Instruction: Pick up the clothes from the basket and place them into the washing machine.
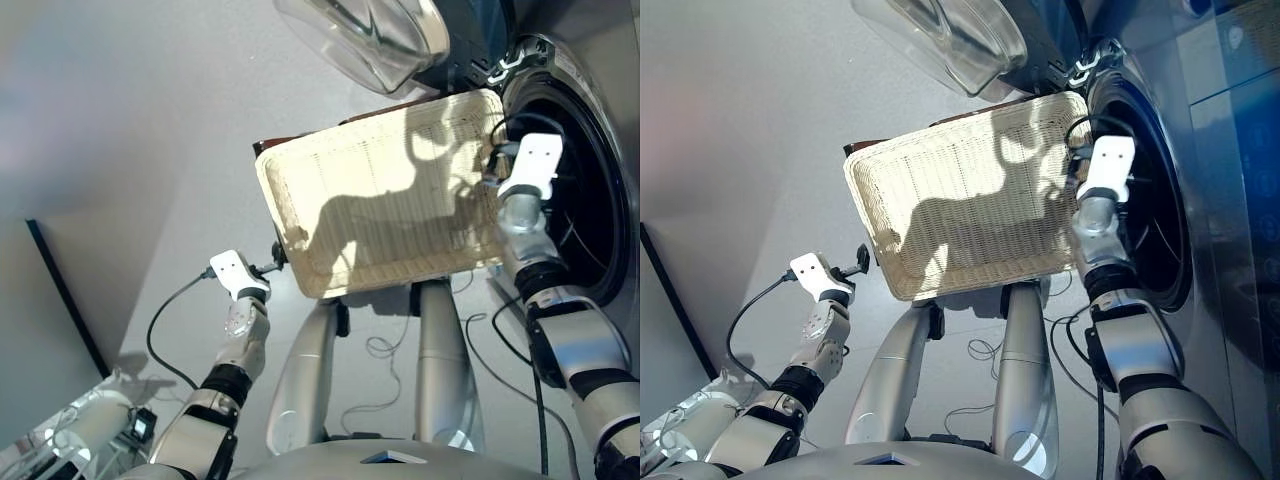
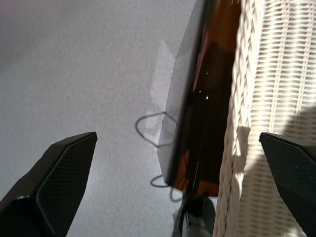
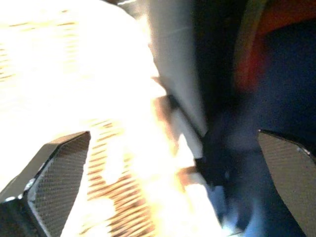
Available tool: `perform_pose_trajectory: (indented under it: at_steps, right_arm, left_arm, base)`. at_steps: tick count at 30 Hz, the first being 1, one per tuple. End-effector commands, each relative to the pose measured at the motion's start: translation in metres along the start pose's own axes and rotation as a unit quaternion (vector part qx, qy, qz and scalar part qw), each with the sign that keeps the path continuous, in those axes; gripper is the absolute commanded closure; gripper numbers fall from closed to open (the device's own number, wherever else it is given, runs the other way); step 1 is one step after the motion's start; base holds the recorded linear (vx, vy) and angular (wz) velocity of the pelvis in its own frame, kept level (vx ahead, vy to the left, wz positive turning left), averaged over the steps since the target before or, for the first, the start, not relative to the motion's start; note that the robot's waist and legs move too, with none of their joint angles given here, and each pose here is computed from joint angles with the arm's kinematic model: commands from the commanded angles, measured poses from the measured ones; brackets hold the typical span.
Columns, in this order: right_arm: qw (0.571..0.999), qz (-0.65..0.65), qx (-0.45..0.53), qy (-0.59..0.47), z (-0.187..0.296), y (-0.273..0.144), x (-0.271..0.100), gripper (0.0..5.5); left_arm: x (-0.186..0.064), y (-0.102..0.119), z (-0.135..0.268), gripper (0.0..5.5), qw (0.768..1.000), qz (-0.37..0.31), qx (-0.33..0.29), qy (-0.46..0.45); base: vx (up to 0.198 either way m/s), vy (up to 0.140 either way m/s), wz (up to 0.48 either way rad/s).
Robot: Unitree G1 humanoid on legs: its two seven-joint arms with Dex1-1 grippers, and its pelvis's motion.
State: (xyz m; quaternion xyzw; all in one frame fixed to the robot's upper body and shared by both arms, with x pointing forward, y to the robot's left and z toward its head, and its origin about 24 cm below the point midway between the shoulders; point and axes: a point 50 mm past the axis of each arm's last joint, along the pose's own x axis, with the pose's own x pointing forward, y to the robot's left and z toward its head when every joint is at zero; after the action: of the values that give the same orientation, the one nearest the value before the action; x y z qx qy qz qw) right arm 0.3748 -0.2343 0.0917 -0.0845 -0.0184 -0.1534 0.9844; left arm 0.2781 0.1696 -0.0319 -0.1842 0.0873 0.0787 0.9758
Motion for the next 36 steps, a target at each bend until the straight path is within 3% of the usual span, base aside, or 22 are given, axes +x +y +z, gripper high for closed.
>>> perform_pose_trajectory:
  at_steps: [1, 15, 23, 31, 35, 36]
  right_arm:
    - [0.998, 0.055, 0.021, 0.004, -0.01, 0.023, -0.01, 0.0]
    - [0.969, 0.135, 0.001, 0.206, -0.125, 0.049, -0.096, 0.0]
    - [0.928, 0.136, -0.04, 0.346, -0.189, 0.023, -0.168, 0.0]
    - [0.881, 0.122, -0.021, 0.457, -0.226, 0.0, -0.236, 0.0]
    - [0.881, 0.122, -0.021, 0.457, -0.226, 0.0, -0.236, 0.0]
    - [0.866, 0.113, -0.007, 0.488, -0.235, -0.007, -0.259, 0.0]
  left_arm:
    - [-0.007, 0.038, 0.0, 0.0, 0.999, 0.048, 0.009, 0.007]
    - [-0.031, 0.055, -0.048, 0.0, 0.987, 0.075, 0.067, 0.121]
    - [-0.065, 0.081, -0.079, 0.0, 0.959, 0.083, 0.163, 0.215]
    - [-0.101, 0.101, -0.101, 0.0, 0.933, 0.077, 0.206, 0.285]
    - [-0.101, 0.101, -0.101, 0.0, 0.933, 0.077, 0.206, 0.285]
    - [-0.12, 0.108, -0.112, 0.0, 0.918, 0.073, 0.214, 0.325]
  base:
    - [0.0, 0.0, 0.0]
    - [0.029, 0.01, 0.036]
    - [0.09, 0.027, 0.002]
    - [0.058, 0.019, 0.014]
    - [0.024, 0.008, -0.001]
    - [0.108, 0.034, -0.007]
